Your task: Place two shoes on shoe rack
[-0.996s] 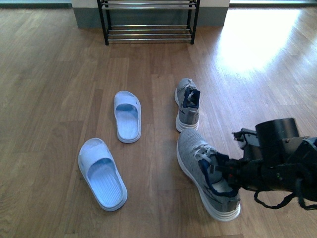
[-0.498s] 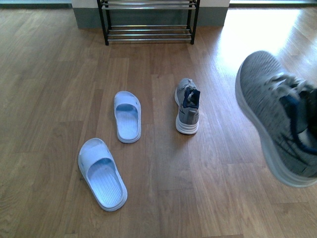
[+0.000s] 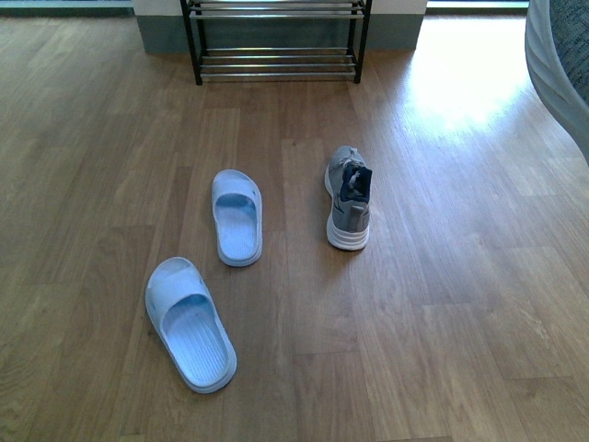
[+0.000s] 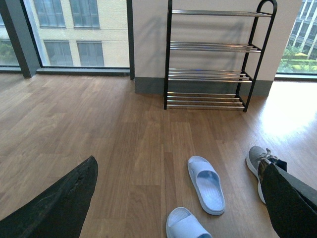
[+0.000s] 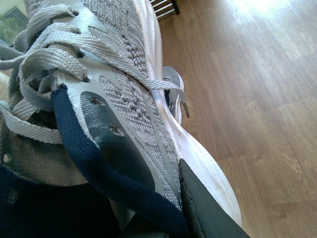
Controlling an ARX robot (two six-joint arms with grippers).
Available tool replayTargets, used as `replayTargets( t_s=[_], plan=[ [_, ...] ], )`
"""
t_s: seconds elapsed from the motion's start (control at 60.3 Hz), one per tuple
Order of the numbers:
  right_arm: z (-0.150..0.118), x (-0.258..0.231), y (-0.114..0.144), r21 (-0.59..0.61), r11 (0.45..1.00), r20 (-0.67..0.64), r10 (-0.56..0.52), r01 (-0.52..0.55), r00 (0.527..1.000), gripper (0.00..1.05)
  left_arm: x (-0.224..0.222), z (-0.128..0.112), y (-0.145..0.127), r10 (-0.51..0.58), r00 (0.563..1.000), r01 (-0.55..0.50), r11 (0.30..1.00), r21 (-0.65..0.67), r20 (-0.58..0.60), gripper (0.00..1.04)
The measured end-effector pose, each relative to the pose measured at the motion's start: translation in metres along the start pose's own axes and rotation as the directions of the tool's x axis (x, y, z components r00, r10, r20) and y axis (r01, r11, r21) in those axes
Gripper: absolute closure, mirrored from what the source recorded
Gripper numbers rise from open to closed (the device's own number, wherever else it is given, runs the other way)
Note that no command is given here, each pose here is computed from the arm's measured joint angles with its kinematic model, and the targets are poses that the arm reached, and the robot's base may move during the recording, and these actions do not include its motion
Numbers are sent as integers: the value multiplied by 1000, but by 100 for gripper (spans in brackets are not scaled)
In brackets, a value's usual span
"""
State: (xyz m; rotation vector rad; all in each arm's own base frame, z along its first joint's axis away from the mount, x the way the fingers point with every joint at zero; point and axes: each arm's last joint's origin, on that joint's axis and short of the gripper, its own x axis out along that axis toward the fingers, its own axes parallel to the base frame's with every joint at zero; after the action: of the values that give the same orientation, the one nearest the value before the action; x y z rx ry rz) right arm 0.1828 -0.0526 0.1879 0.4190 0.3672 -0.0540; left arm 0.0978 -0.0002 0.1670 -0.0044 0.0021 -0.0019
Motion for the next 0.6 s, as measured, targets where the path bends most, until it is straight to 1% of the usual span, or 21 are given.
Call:
replayTargets(
  t_s=[0.597],
  plan=[
    [0, 0, 0, 0, 1000, -3, 8, -8, 1000, 103, 0, 0, 0, 1, 1000, -1, 1000, 0, 0, 9]
  ],
)
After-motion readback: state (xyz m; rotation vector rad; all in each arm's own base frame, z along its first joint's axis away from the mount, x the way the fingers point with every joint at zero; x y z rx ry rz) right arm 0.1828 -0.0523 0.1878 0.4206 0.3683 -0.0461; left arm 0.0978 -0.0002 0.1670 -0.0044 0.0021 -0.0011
